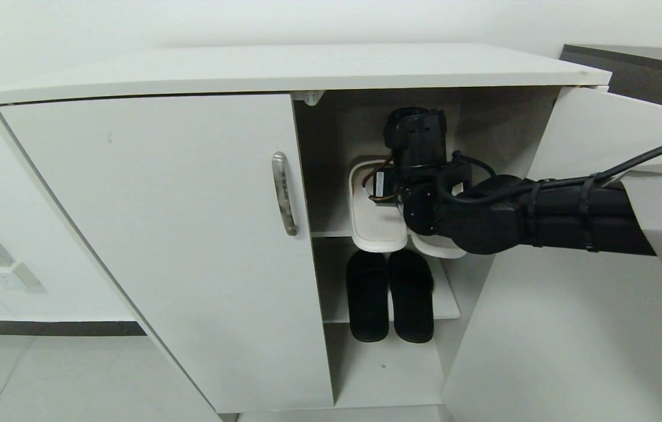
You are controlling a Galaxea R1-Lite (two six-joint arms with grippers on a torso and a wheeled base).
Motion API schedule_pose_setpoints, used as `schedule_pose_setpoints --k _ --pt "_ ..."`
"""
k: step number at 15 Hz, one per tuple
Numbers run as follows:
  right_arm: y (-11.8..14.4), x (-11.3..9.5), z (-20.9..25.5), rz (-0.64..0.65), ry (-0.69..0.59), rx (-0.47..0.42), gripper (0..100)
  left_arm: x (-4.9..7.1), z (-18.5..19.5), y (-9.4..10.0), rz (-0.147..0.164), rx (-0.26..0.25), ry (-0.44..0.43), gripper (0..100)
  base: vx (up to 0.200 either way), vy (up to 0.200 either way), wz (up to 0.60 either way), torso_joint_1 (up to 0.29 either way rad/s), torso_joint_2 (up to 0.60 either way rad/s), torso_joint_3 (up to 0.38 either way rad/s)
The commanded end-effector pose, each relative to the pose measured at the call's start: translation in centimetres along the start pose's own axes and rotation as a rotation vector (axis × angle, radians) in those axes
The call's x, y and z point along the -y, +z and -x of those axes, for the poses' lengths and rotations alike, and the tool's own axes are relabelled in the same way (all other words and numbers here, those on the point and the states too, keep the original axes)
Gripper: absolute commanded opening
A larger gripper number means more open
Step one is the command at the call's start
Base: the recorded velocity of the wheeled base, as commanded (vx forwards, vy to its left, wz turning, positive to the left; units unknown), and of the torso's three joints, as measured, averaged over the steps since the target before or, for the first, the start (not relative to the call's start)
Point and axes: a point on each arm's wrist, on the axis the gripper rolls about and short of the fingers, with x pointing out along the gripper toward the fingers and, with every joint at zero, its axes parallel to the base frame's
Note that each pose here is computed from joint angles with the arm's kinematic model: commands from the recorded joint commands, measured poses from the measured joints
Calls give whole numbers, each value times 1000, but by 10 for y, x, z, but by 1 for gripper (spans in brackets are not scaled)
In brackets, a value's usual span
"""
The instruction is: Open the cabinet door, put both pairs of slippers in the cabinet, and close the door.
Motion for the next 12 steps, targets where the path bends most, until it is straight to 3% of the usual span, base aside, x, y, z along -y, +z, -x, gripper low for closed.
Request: schedule_pose_setpoints --k 1,12 --pt "-1 1 -11 -1 -9 7 0 0 0 0 0 0 0 0 0 0 0 0 0 0" --pt "-7 1 -32 29 -5 3 0 0 0 0 0 0 0 0 0 0 0 0 0 0"
